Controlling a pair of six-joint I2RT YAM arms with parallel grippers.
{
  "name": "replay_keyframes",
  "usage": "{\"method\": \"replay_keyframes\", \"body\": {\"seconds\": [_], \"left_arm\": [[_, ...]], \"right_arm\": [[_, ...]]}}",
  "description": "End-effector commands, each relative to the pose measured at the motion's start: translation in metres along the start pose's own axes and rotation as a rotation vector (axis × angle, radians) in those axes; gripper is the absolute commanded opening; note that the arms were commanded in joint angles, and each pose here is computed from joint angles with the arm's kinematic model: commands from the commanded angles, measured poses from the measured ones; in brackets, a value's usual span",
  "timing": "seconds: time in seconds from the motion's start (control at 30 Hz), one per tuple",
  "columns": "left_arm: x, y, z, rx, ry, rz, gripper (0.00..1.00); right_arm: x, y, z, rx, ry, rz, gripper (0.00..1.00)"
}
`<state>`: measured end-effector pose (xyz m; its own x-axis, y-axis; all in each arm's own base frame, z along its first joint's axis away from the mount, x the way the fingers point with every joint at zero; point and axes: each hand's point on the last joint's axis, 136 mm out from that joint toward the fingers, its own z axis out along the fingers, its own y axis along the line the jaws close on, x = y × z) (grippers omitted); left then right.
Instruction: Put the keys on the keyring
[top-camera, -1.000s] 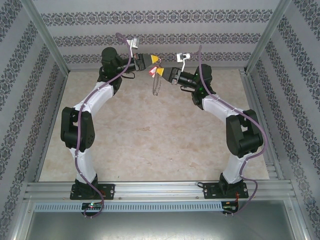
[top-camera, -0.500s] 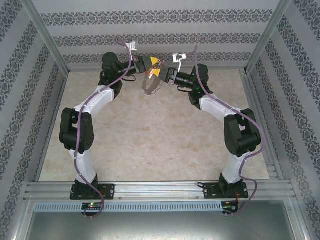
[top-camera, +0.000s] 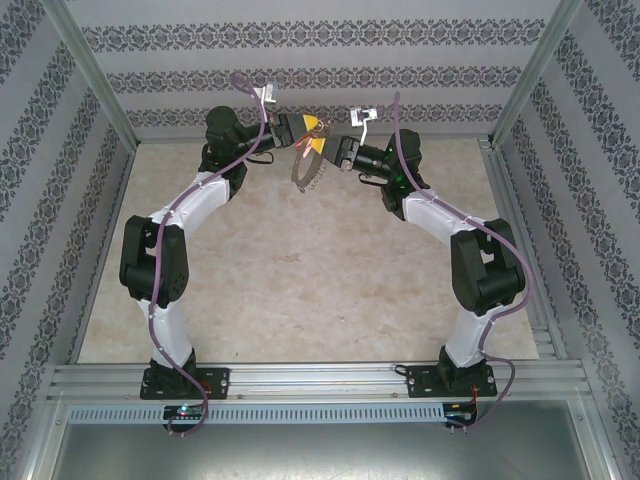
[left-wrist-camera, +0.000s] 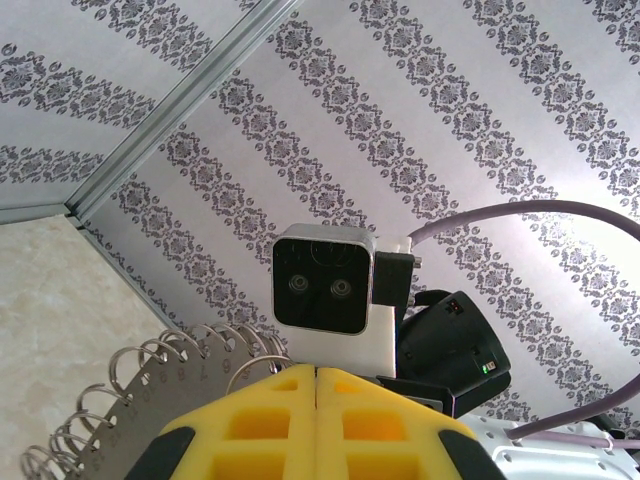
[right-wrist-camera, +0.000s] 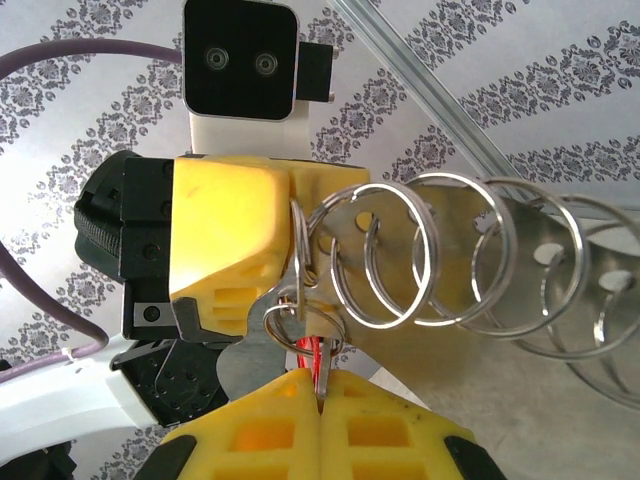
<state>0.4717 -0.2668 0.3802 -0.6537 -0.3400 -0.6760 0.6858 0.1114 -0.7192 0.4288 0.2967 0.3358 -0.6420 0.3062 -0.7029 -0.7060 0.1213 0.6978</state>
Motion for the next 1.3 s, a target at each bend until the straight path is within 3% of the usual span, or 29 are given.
{"method": "replay_keyframes", "body": {"seconds": [0.0,0.7,1.27], "left_arm": [[-0.013,-0.043,0.000,0.076,-0.033,0.104,0.00],[-0.008,-0.037,0.000,0.053,-0.014,0.119,0.00],[0.002,-0.034,-0.001,0.043,0.030,0.135,0.00]], "right_arm": [[-0.009,0.018,-0.006,-0.021,-0.022,-0.044,0.00],[-0.018,0.022,-0.021,-0.002,-0.040,-0.058,0.00],[-0.008,0.012,-0.028,0.093,0.027,-0.074,0.00]]}}
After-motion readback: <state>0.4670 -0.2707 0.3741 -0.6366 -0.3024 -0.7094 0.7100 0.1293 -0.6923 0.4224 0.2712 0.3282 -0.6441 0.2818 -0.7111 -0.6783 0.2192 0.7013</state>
